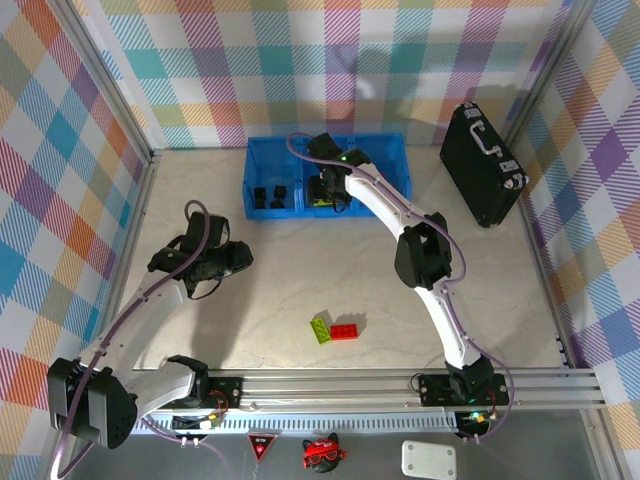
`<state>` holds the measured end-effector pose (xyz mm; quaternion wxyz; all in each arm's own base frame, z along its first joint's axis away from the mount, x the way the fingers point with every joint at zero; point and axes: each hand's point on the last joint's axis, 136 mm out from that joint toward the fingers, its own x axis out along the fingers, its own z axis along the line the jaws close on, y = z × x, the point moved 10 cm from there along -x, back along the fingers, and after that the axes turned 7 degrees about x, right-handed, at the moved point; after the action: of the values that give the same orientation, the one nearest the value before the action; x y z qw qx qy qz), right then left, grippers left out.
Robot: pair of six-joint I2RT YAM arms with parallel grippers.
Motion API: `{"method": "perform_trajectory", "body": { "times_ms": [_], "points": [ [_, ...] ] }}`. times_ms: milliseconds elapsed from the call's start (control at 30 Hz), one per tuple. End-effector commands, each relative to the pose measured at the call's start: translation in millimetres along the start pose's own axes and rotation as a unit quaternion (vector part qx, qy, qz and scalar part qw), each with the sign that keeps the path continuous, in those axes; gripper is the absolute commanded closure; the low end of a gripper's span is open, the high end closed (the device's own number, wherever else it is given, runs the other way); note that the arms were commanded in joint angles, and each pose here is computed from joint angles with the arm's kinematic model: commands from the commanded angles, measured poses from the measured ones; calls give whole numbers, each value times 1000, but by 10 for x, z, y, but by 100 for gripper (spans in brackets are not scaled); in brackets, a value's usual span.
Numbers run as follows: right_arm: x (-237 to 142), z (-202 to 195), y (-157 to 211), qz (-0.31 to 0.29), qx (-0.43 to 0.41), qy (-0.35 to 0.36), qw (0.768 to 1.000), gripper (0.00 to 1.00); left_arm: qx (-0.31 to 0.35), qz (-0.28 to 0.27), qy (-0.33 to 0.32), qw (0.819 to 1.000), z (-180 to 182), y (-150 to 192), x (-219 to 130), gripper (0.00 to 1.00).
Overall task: Sort the legos into containers by color
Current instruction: Place the lego in the container.
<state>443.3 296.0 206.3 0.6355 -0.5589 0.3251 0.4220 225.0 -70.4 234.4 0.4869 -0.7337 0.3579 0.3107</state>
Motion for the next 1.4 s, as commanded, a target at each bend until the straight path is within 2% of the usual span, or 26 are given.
{"method": "perform_trajectory", "body": {
  "times_ms": [0, 333, 667, 833, 1067, 1367],
  "points": [
    [69, -77, -106, -15, 0, 8, 1000, 35, -16, 9, -17, 1000, 74, 63, -27, 61],
    [281, -48, -273, -69, -10, 2, 998, 35, -22, 9, -15, 1000, 84, 94, -77, 61],
    [481, -71, -356, -122, -11, 39, 992, 35, -24, 1, -20, 1000, 116, 139, -167, 61],
    [493, -100, -348, -126, -7, 60, 990, 32, -24, 2, -20, 1000, 123, 156, -185, 61],
    [338, -91, -382, -130, -5, 54, 990, 29, -25, 3, -14, 1000, 112, 151, -175, 60],
    [-126, -39, -461, -154, -3, 42, 987, 25, -24, 18, -5, 1000, 84, 154, -157, 59]
  ]
}}
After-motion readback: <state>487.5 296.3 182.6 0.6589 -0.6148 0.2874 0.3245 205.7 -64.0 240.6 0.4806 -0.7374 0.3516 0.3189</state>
